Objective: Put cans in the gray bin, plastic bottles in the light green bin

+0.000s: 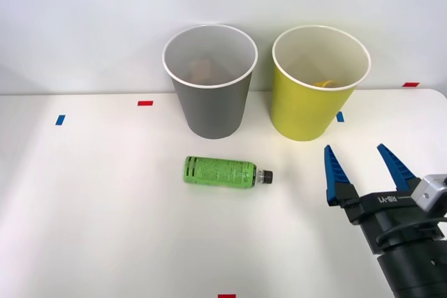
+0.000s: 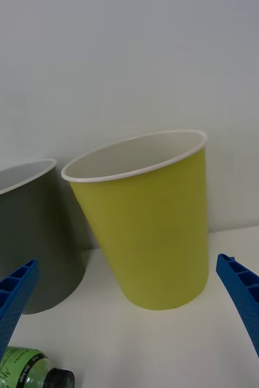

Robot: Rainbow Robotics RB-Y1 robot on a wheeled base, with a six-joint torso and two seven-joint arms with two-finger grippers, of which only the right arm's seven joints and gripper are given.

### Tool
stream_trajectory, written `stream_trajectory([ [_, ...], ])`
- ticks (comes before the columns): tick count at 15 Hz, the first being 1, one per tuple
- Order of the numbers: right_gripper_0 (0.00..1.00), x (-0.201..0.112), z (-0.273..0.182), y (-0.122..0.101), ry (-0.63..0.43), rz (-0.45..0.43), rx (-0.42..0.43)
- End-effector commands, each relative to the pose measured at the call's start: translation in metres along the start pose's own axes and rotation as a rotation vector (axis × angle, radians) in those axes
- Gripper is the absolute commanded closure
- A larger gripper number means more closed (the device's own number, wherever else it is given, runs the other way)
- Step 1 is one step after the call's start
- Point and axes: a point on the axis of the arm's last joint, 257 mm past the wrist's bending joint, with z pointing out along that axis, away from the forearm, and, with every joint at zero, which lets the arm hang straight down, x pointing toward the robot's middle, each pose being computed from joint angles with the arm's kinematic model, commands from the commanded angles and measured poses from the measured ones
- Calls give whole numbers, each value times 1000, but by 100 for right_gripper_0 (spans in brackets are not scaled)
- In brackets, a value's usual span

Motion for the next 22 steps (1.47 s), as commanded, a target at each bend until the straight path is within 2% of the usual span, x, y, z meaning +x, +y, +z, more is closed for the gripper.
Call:
stream_trajectory([
  [1,0,3,-14,-22,-1,-5,68],
  [5,0,29,-34,-64,-66,-79,182],
  [10,0,47,-55,-91,-52,-119,258],
  [14,0,52,-71,-92,-48,-148,323],
  [17,0,54,-79,-93,-39,-219,356],
  [19,0,53,-80,-91,-38,-254,364],
  [21,0,56,-77,-95,-2,-337,332],
  [22,0,56,-75,-95,-3,-321,321],
])
